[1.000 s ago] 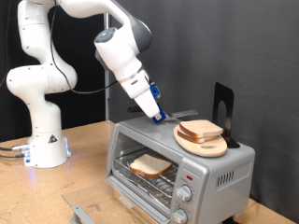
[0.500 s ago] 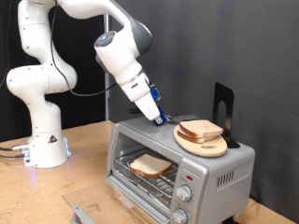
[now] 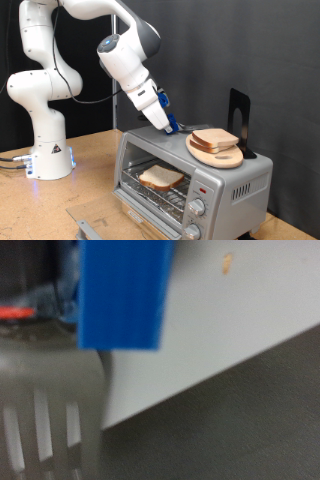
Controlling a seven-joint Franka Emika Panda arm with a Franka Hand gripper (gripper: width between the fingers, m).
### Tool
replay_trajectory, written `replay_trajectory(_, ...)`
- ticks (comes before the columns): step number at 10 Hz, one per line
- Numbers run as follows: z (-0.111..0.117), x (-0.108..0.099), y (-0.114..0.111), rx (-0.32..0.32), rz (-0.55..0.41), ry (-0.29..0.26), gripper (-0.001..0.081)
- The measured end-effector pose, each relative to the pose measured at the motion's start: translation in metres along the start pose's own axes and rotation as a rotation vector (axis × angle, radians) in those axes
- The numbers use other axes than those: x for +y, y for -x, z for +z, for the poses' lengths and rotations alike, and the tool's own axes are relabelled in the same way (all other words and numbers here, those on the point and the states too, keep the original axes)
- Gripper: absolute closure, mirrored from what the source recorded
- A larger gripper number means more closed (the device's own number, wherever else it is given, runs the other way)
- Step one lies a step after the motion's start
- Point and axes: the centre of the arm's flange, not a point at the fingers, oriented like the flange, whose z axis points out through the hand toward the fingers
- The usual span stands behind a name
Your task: Make a piece of toast with the oven
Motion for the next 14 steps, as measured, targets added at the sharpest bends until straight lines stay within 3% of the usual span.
replay_trajectory(4,-0.043,-0.002,-0.001,0.025,0.005,-0.087,0.0124)
replay_trajectory(6,-0.063,-0.003,0.001,0.025,0.000,-0.072,0.0124)
replay_trajectory(8,-0.063,0.000,0.001,0.041,0.000,-0.089,0.0124)
replay_trajectory(11,-0.095,0.030,0.001,0.093,0.063,-0.200,0.0124)
replay_trajectory(12,-0.109,0.044,-0.001,0.112,0.091,-0.216,0.0124)
replay_trajectory(14,-0.126,0.074,0.000,0.110,0.098,-0.182,0.0124)
